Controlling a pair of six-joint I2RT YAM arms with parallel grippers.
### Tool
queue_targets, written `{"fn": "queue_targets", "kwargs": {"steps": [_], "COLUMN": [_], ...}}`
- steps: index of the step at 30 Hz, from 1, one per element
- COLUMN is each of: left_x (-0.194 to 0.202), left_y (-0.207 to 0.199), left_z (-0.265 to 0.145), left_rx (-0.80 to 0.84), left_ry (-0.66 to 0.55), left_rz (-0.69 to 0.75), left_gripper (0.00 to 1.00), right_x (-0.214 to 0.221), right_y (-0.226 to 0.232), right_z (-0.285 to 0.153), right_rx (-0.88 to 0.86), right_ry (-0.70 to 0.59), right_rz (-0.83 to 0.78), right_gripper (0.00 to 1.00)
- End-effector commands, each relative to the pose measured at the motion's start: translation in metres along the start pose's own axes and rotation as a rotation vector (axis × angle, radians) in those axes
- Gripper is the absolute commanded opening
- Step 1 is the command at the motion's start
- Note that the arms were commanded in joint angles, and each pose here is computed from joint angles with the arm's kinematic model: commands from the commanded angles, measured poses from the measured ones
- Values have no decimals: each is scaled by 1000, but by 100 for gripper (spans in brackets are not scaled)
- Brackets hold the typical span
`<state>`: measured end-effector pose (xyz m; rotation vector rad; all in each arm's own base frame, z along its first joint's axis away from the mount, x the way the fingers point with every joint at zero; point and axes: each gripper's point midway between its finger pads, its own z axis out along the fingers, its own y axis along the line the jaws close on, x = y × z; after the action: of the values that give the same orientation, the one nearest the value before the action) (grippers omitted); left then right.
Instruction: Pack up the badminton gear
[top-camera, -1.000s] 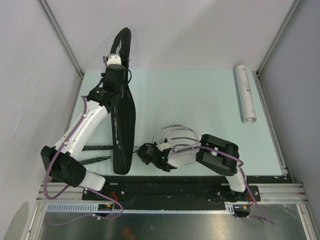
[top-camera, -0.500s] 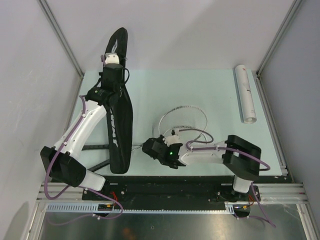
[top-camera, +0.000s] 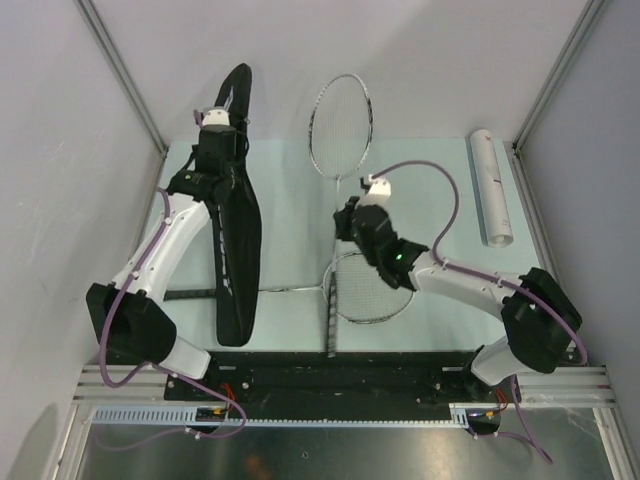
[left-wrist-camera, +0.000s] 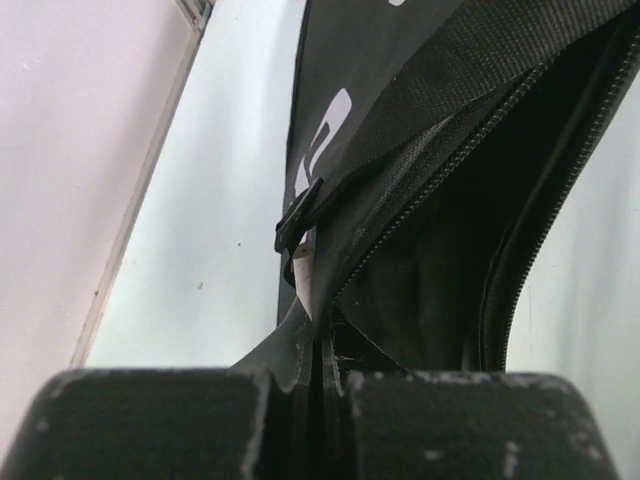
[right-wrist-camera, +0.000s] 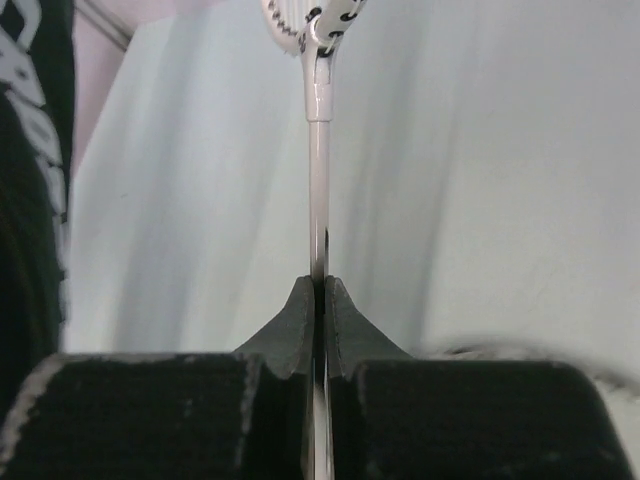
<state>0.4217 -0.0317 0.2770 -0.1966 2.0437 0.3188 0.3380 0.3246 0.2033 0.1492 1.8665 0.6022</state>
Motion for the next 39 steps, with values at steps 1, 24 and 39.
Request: {"fn": "queue_targets", "kwargs": {"steps": [1, 24, 39], "left_x": [-14, 66, 46], "left_y": [-11, -31, -23], "left_z": [6, 97, 81], "left_rx": [91, 145, 163], "left_ry": [-20, 306, 259], "left_rz": [-126, -480, -518], "left_gripper": [1, 0, 0], "right_x": [-86, -8, 48], "right_y": [18, 31, 18], "right_z": [4, -17, -50], "right_rx": [-230, -528, -267], "right_ry": [-76, 648, 779], "right_rz": [-223, -201, -390], "right_gripper": [0, 0, 0]}}
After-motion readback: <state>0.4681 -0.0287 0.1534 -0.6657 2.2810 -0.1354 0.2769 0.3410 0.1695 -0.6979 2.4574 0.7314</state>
